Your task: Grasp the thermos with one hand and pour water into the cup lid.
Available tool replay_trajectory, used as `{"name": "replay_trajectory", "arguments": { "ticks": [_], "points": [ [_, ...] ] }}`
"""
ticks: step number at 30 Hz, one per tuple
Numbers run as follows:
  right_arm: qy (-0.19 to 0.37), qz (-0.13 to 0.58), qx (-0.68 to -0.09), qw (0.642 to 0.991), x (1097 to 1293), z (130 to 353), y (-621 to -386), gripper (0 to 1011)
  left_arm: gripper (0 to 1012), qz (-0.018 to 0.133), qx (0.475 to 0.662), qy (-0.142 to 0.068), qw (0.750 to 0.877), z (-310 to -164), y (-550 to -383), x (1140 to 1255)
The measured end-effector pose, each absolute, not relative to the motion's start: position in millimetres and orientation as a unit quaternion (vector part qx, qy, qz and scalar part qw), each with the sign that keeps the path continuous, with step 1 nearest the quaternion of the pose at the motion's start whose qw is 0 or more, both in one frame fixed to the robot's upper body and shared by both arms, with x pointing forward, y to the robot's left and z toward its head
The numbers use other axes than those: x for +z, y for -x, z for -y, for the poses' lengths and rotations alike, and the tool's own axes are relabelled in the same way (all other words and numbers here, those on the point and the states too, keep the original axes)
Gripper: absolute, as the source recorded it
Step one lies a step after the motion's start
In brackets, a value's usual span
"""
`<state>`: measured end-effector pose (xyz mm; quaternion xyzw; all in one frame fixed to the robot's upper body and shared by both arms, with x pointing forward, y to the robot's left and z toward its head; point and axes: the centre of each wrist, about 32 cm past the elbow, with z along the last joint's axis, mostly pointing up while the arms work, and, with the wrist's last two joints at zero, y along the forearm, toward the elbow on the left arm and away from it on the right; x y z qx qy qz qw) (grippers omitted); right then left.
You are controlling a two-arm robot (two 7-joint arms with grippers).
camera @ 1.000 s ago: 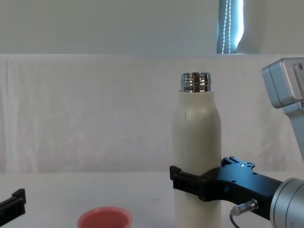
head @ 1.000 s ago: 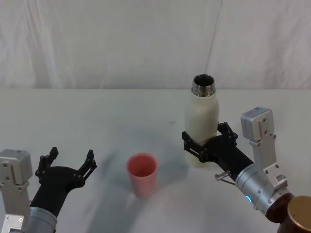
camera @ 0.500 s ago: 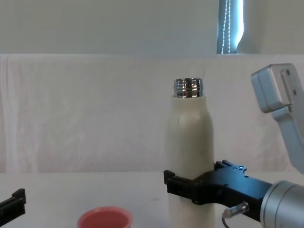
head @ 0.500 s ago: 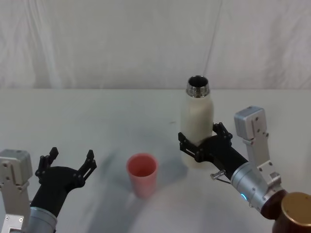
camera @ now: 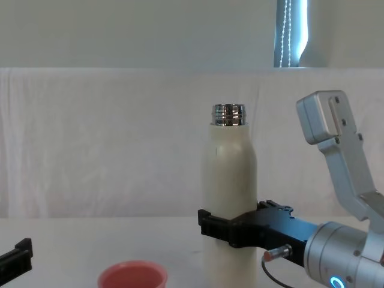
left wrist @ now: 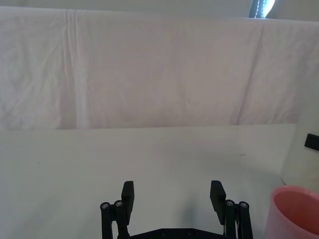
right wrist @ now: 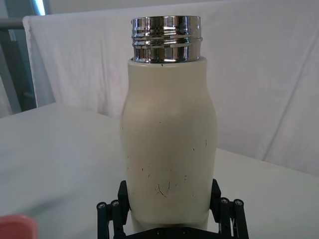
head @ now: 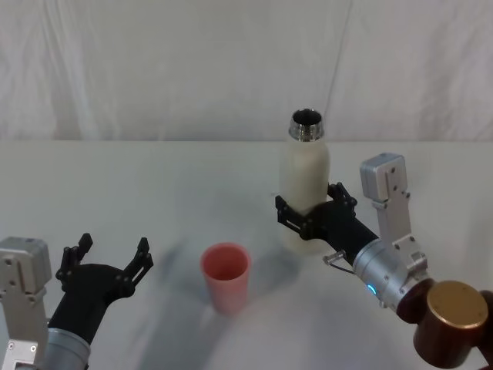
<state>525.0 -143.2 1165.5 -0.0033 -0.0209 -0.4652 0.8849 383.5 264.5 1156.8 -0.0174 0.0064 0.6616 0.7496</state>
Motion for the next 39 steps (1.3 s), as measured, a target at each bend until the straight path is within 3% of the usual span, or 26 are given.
{"name": "replay_trajectory", "arguments": {
  "ticks": [15, 31, 34, 39],
  "points": [
    [0.0, 0.007, -0.474, 0.88, 1154.8, 142, -545, 950, 1001, -0.006, 0.662, 0.017, 0.75, -264.5, -383.5, 1156.8],
    [0.005, 0.005, -0.473, 0.881, 1150.2, 141, -548, 952, 1001, -0.006, 0.662, 0.017, 0.75, -264.5, -383.5, 1156.8],
    [0.007, 0.004, -0.473, 0.881, 1150.3, 142, -548, 1001, 1001, -0.006, 0.662, 0.017, 0.75, -264.5, -383.5, 1156.8],
    [0.009, 0.003, -0.473, 0.881, 1151.7, 142, -548, 1001, 1001, -0.006, 0.662, 0.017, 0.75, -264.5, -383.5, 1156.8]
  ]
}}
